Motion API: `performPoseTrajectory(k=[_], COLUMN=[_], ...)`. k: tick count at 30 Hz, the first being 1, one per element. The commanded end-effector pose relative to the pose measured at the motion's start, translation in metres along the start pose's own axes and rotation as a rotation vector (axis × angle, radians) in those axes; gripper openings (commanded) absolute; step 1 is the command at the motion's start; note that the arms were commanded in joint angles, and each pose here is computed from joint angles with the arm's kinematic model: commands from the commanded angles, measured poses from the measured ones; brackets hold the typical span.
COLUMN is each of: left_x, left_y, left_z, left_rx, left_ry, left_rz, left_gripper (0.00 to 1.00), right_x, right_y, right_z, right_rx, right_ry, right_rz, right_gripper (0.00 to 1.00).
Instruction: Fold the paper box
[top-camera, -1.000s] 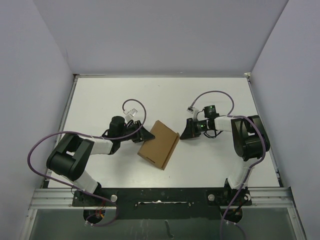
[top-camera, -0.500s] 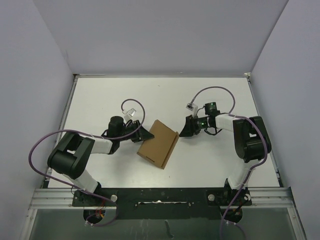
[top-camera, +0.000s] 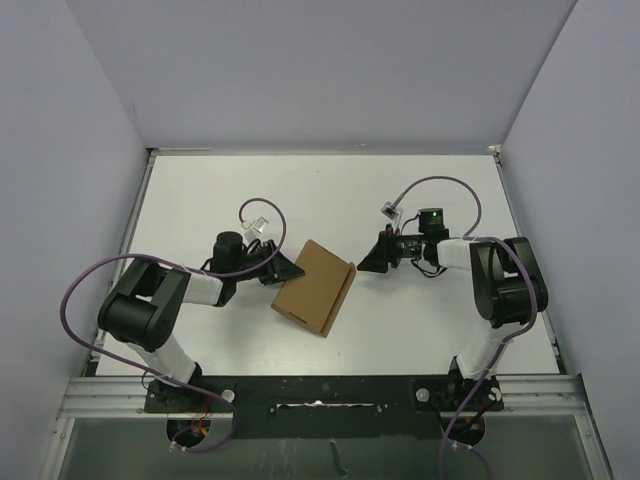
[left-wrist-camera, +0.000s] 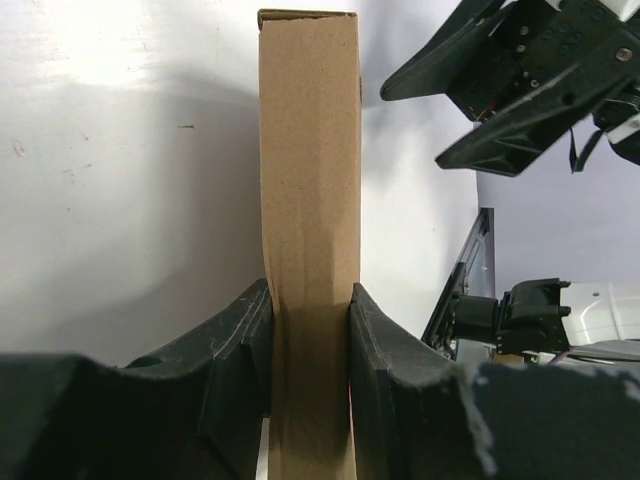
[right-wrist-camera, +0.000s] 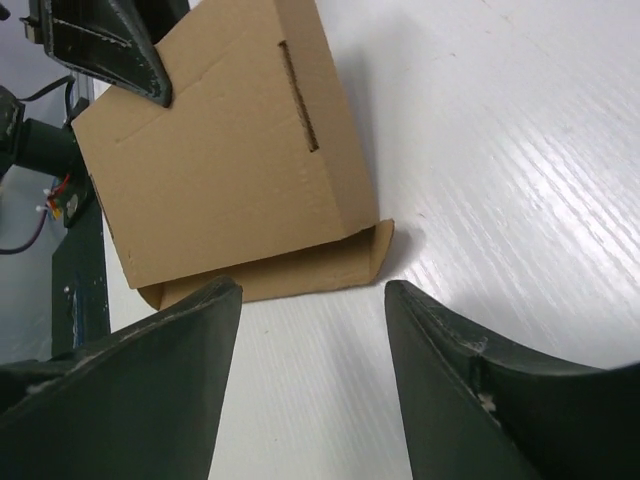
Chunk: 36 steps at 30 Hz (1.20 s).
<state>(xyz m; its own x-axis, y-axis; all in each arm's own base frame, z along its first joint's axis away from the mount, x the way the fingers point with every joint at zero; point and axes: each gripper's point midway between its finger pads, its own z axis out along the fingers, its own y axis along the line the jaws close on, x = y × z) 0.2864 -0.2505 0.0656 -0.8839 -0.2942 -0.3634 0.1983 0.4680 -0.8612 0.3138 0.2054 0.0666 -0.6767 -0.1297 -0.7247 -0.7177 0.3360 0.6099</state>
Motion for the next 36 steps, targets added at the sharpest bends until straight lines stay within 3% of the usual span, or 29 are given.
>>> performPoseTrajectory(k=[1,10,20,27,36], left_x=[-0.003,-0.005,-0.006,-0.008,-0.01], left_y=[0.008,0.015,0.02,0.02,0.023], left_z=[0.003,0.004,0.005,0.003,0.002], left_rx=[-0.003,0.003,0.002,0.003,0.004], left_ry=[0.003,0.01,0.01,0.006,0.004], left_rz=[0.015,-0.019,-0.047,-0.049,-0.062], left_gripper=[0.01,0.01,0.01,0.01,0.01], right_x=[-0.008,-0.003,0.004,0.008,0.012], right_y=[-0.007,-0.024,-0.032,-0.034,-0.029], right_z=[0.003,0.014,0.023,0.03,0.034], right_rx=[-0.013,0.04,0.067,0.052,0.041], right_ry=[-0.022,0.077,0.126,0.154,0.176], right_rz=[0.038,0.069,0.107,0.135,0.114], right_gripper=[0.58,0.33,0.3,0.17,0.16])
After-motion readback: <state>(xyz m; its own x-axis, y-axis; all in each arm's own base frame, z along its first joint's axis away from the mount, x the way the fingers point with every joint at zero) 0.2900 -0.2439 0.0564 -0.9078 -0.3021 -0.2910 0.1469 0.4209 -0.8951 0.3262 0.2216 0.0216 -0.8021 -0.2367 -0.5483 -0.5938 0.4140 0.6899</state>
